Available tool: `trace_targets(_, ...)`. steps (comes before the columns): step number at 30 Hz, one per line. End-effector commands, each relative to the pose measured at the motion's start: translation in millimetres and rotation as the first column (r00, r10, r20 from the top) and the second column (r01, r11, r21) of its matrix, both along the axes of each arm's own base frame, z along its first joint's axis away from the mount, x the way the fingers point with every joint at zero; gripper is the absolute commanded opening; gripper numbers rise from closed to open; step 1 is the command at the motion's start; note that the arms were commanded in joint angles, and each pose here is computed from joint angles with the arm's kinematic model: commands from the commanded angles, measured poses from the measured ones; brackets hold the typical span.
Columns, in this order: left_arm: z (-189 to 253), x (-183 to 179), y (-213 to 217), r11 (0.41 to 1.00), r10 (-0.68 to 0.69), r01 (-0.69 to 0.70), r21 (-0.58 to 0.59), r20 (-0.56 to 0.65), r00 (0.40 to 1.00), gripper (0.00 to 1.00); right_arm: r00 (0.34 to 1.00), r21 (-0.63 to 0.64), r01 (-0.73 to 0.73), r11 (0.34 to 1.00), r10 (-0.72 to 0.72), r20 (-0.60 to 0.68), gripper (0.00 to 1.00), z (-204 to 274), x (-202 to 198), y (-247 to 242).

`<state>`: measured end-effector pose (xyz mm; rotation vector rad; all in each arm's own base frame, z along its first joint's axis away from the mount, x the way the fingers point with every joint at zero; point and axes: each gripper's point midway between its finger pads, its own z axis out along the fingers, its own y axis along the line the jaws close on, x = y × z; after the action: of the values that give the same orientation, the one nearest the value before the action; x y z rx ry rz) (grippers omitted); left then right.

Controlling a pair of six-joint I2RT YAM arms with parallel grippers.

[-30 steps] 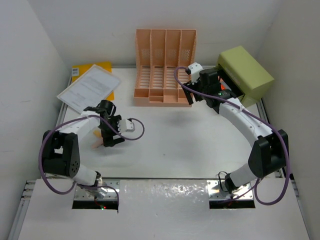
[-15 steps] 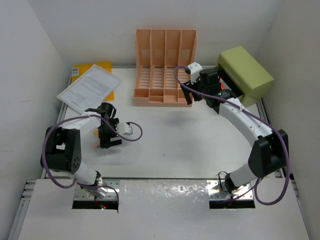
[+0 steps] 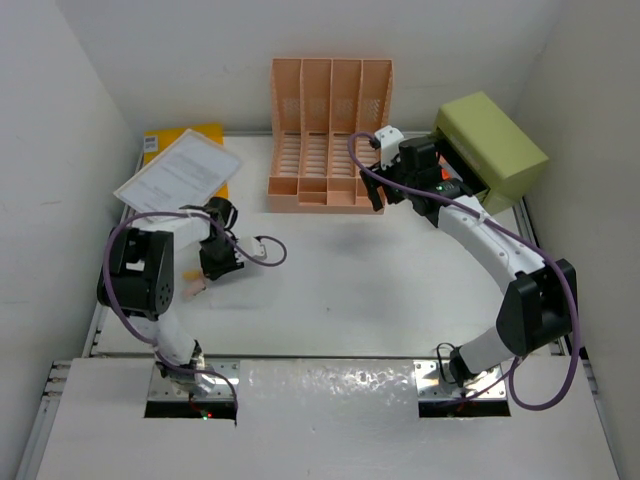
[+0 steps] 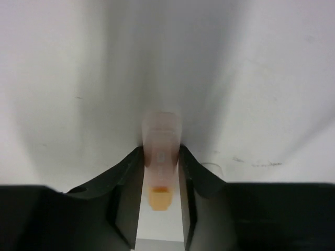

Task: Organize the desk

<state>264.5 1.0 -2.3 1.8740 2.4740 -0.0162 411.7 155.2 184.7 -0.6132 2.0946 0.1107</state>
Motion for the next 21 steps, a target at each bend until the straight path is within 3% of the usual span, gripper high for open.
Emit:
trace_targets(1,-19.3,31.6,-26.9,0.990,0.029,-0.019,-0.141,0.070,0.997,0.24,0.999,0.039,0.002,0.999,-0.003,0.038,0.82,18.4,1.7,3.7)
trace_targets(2,-18.3,38.4,-32.7,0.985,0.040,-0.025,-0.170,0.085,0.996,0.08,0.999,0.042,0.003,0.999,-0.005,0.040,0.82,18.5,0.6,3.4)
trace_targets(3,-19.0,41.6,-36.2,0.980,0.074,-0.056,-0.189,0.086,0.994,0.00,0.999,0.048,0.005,0.999,-0.007,0.044,0.82,19.0,-1.5,2.7)
trace_targets(8,-1.6,72.0,-63.8,0.931,0.195,-0.149,-0.334,0.108,0.975,0.00,1.000,0.106,-0.002,0.994,0.001,0.012,0.82,12.4,-12.0,8.9)
trace_targets(10,10.9,84.9,-71.7,0.881,0.338,-0.283,-0.378,0.084,0.938,0.00,1.000,0.136,-0.023,0.990,0.022,0.011,0.82,14.0,-16.6,14.5)
trace_targets(12,39.1,108.0,-77.5,0.785,0.496,-0.432,-0.443,0.032,0.868,0.00,0.999,0.194,-0.045,0.980,0.044,0.009,0.82,14.2,-20.6,23.0)
trace_targets(13,66.7,125.1,-93.2,0.721,0.505,-0.426,-0.546,-0.007,0.863,0.00,0.999,0.220,-0.053,0.974,0.050,0.017,0.81,17.8,-23.1,26.4)
trace_targets(15,92.1,126.0,-99.7,0.593,0.551,-0.514,-0.620,-0.152,0.820,0.00,0.998,0.291,-0.063,0.955,0.061,0.018,0.78,18.3,-28.6,39.0)
trace_targets(16,120.9,132.3,-115.1,0.515,0.504,-0.487,-0.705,-0.210,0.838,0.00,0.998,0.302,-0.056,0.952,0.051,0.024,0.77,19.6,-30.0,42.5)
trace_targets(18,140.7,128.9,-124.8,0.434,0.481,-0.530,-0.728,-0.310,0.820,0.00,0.998,0.284,-0.053,0.957,0.044,0.039,0.76,18.8,-36.9,60.4)
trace_targets(21,170.2,124.6,-135.6,0.293,0.417,-0.564,-0.772,-0.428,0.802,0.00,0.981,0.341,-0.192,0.921,0.176,0.076,0.77,25.7,-51.2,105.5)
